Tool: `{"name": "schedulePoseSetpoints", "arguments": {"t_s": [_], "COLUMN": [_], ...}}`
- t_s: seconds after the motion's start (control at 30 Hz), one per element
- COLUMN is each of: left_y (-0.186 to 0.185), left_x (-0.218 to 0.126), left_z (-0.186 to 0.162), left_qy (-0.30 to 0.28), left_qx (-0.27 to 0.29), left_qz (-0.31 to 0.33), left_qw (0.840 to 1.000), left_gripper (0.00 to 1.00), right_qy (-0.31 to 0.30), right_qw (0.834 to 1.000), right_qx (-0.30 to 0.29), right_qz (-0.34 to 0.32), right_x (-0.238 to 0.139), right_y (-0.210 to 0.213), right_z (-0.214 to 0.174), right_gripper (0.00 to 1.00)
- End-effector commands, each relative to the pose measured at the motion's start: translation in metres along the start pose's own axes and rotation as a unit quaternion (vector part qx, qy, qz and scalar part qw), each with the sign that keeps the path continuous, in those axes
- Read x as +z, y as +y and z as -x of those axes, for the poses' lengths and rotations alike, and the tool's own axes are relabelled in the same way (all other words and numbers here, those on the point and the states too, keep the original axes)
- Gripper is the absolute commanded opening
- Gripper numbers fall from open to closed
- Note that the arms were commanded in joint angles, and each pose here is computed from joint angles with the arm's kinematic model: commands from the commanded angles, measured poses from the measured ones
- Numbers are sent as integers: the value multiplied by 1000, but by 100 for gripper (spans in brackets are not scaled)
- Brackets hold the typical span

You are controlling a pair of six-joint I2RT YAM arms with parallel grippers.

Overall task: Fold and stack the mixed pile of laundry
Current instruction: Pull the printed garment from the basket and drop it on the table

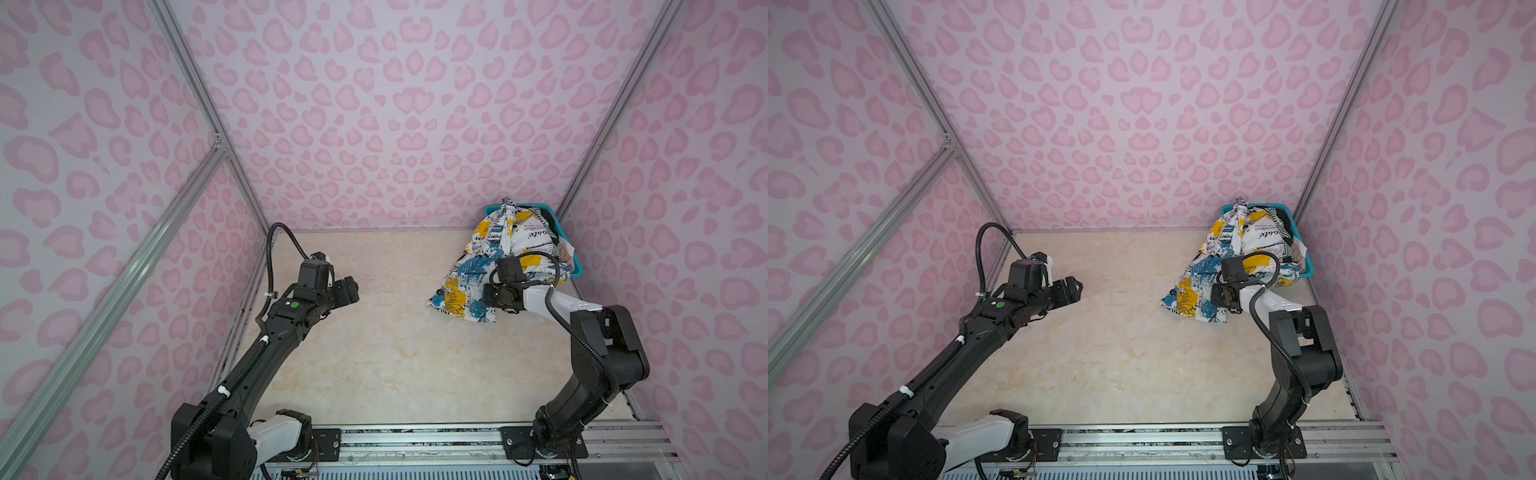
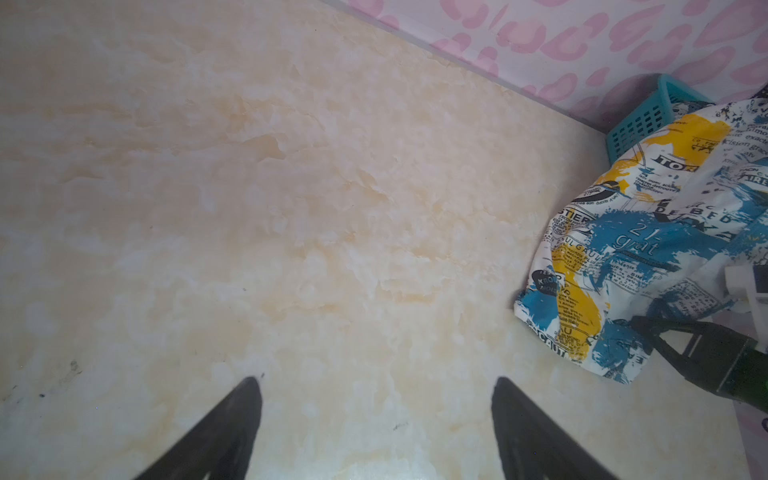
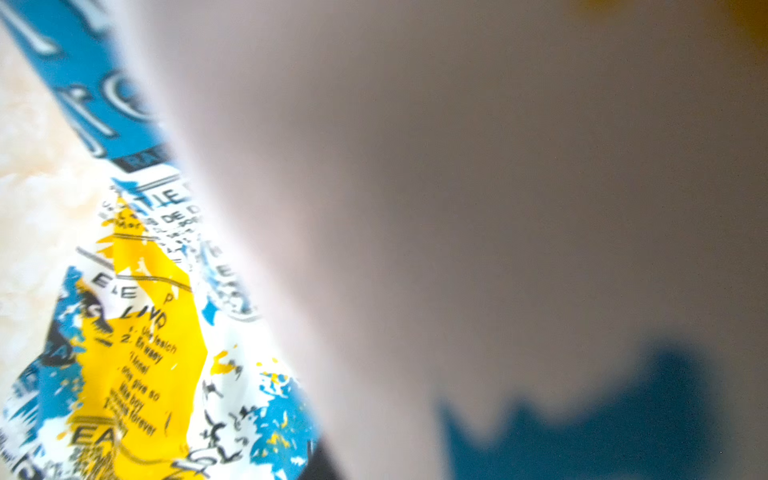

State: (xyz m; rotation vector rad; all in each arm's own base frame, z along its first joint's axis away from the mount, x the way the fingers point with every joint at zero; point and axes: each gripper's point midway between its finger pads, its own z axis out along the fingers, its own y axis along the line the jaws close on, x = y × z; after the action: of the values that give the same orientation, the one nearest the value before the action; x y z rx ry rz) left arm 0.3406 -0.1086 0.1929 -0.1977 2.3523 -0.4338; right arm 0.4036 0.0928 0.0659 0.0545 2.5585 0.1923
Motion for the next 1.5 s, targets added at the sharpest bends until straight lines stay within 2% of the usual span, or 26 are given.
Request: {"name": "schedulePoseSetpoints", "arguments": {"t_s": [0.0, 0.1, 0.2, 0.33, 0.4, 0.53, 0.7, 0.9, 1.0, 1.03, 1.07, 1.13, 1.2, 1.27, 1.33, 1.47], "left_y": [5, 6, 11, 10, 7, 12, 22, 46, 55, 58, 59, 61, 59, 54, 46, 23], "left_x": [-4, -9, -17, -26, -31, -45, -61, -79, -84, -85, -85, -83, -78, -71, -62, -36], "left_z": [6, 14, 24, 35, 39, 43, 47, 48, 49, 48, 47, 45, 42, 37, 31, 13], "left_qy": [-7, -10, -31, -52, -51, -56, -73, -83, -85, -85, -83, -79, -71, -62, -50, -19], "left_qx": [9, 20, 10, -13, -10, -11, -28, -44, -55, -59, -61, -65, -66, -63, -59, -52], "left_qz": [20, 32, 54, 52, 50, 66, 84, 120, 125, 126, 125, 122, 113, 93, 63, 8], "left_qw": [1000, 999, 998, 997, 997, 996, 993, 988, 987, 987, 987, 987, 989, 992, 995, 998], "left_gripper": [89, 89, 88, 88, 88, 88, 88, 88, 88, 88, 88, 88, 88, 88, 88, 88], "right_qy": [-32, -70, -116, -166, -173, -148, -59, 31, 56, 62, 60, 55, 46, 35, 32, 29], "right_qw": [997, 989, 972, 939, 929, 919, 910, 879, 868, 867, 865, 866, 869, 876, 892, 947], "right_qx": [-52, -99, -166, -240, -250, -258, -250, -269, -271, -271, -272, -279, -284, -282, -267, -187], "right_qz": [51, 87, 116, 180, 213, 257, 325, 394, 411, 414, 418, 411, 403, 389, 363, 260], "right_x": [-29, -80, -146, -217, -233, -227, -177, -139, -125, -122, -124, -125, -129, -134, -132, -109], "right_y": [30, 65, 112, 184, 211, 252, 299, 372, 397, 401, 406, 402, 390, 368, 332, 224], "right_z": [16, 40, 65, 71, 68, 47, -5, -83, -104, -105, -102, -96, -84, -67, -50, -10], "right_gripper": [0, 0, 0, 0, 0, 0, 0, 0, 0, 1, 10, 35, 49, 57, 65, 69]}}
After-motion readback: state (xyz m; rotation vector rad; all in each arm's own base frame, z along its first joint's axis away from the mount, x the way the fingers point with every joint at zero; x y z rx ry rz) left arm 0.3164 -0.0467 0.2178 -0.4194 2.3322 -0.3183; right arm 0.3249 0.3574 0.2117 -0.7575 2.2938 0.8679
